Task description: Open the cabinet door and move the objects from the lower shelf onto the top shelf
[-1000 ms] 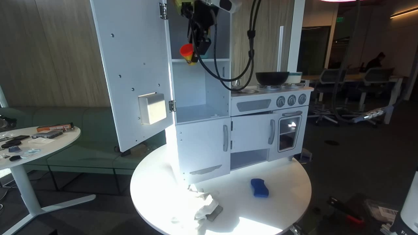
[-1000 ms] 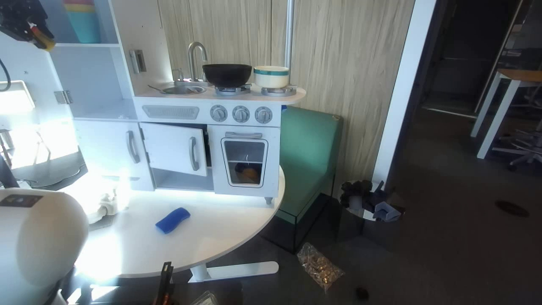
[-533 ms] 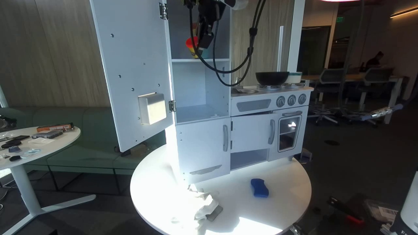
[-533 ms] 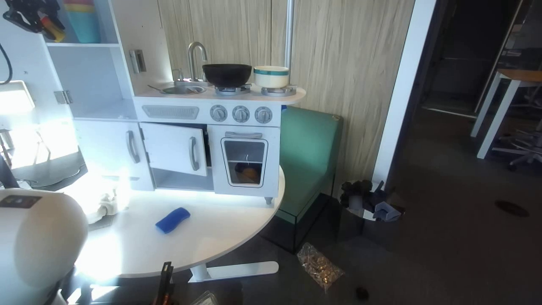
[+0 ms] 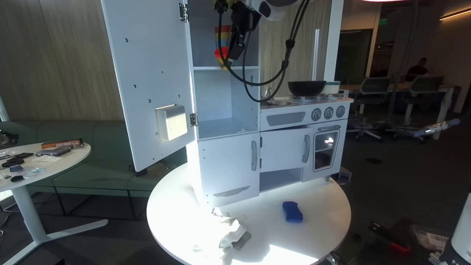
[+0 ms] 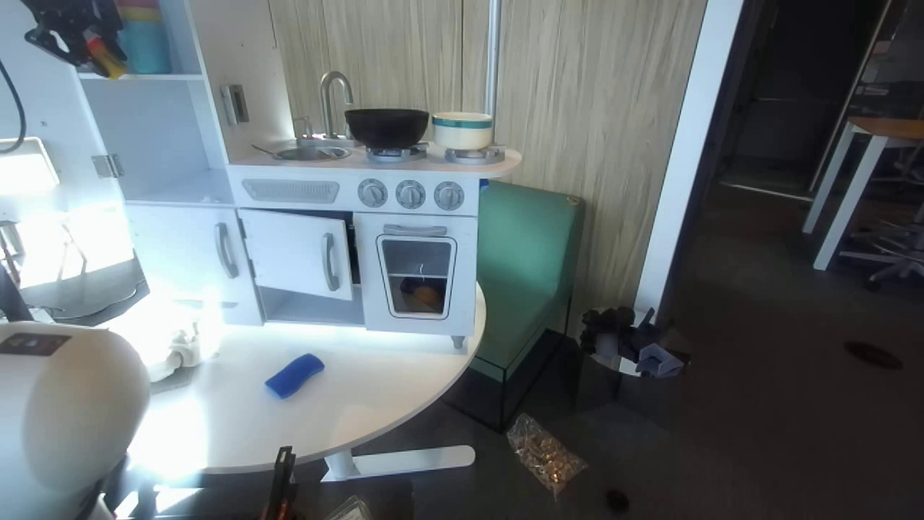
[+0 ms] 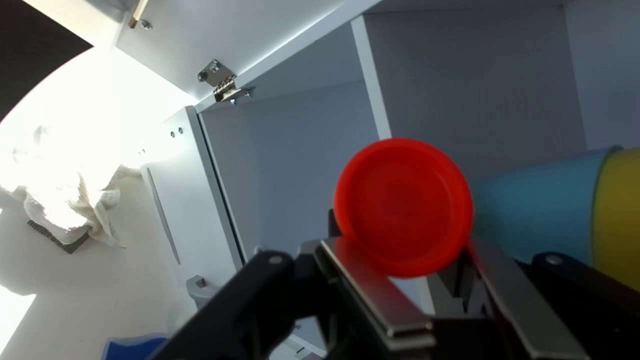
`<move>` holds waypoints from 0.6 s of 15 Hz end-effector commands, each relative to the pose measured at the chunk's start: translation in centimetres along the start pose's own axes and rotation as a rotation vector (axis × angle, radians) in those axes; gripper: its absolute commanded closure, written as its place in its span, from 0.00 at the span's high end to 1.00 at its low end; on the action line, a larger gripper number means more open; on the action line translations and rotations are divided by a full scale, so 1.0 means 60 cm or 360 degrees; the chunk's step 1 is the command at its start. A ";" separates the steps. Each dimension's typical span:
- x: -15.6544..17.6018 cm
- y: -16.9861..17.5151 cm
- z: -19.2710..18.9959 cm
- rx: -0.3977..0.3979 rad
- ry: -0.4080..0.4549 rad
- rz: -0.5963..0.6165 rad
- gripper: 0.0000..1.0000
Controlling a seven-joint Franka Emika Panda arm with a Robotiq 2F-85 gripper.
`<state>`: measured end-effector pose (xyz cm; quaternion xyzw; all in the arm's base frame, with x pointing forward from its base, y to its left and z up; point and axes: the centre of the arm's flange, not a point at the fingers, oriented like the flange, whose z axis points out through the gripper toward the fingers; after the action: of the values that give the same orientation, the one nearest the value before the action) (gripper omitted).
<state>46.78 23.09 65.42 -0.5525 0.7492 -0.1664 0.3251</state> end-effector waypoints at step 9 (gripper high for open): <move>-0.008 -0.029 -0.022 0.0096 -0.0078 0.0076 0.19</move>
<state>46.92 22.80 66.29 -0.5432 0.7483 -0.1676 0.3420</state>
